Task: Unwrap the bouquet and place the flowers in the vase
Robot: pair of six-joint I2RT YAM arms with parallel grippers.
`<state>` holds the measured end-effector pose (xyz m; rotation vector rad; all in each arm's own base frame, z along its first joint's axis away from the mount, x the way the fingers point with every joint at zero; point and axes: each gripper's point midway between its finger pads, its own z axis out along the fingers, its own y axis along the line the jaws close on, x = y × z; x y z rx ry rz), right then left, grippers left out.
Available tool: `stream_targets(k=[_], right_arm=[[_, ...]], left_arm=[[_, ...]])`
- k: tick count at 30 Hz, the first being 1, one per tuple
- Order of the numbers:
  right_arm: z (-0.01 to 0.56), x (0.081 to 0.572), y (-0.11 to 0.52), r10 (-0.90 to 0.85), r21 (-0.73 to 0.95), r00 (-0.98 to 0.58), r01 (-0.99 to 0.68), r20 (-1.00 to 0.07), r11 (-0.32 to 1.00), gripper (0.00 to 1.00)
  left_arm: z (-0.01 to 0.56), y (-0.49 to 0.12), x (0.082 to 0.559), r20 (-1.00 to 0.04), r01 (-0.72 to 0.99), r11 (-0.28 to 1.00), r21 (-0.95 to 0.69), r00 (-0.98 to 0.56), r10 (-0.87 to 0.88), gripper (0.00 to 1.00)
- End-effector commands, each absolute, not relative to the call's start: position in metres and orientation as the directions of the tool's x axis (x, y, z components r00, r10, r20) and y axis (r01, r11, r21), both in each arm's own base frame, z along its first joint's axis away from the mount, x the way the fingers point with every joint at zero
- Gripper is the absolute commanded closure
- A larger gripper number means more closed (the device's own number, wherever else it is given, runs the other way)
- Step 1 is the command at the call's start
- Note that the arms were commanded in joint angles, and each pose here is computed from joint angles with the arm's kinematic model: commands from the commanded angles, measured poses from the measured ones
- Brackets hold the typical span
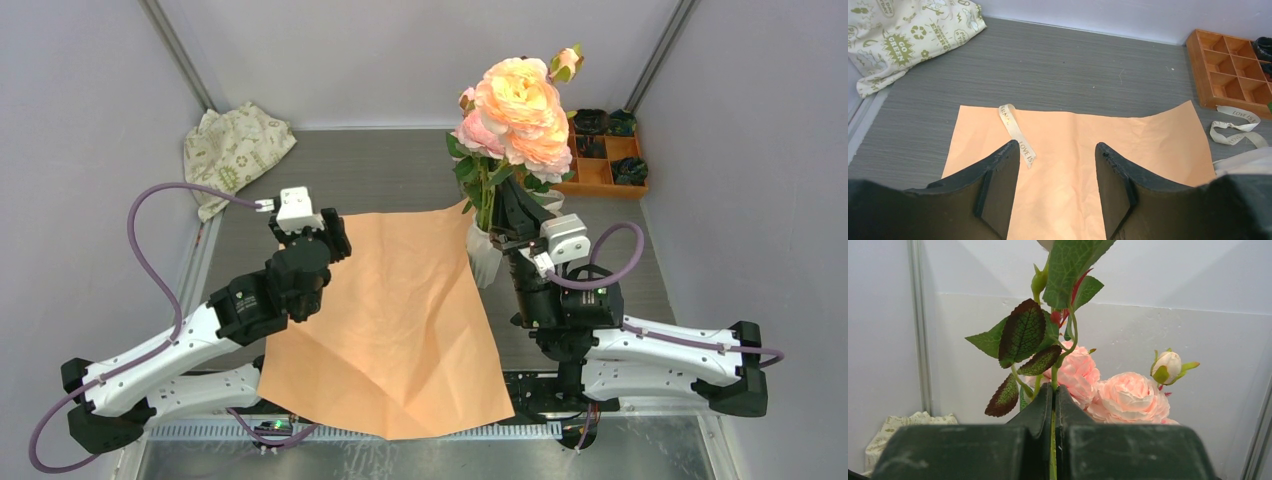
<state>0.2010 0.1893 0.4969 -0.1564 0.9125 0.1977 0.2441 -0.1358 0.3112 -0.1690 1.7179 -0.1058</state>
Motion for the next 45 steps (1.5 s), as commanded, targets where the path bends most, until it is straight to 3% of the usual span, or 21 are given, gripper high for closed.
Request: stream_targets(k=[1,34,45], right_arm=[[0.474,0.213,0.187,0.038,-0.063,0.529,-0.172,-0.848,0.983,0.99],[0.543,0.199,0.172,0.046,-0.085,0.634,-0.175,-0.772,0.981,0.99],[0.518,0.204,0.173,0.049,-0.067,0.599,-0.169,-0.799,0.983,0.99]], left_arm=[[0.332,-0.139,0.246,-0.958,-0.05,0.963,-0.265,-0.1,-0.269,0.43],[0.333,-0.141,0.248,-0.96,-0.051,0.964,-0.261,-0.095,-0.265,0.43],[0.331,-0.142,0.248,-0.961,-0.052,0.965,-0.256,-0.097,-0.26,0.43]])
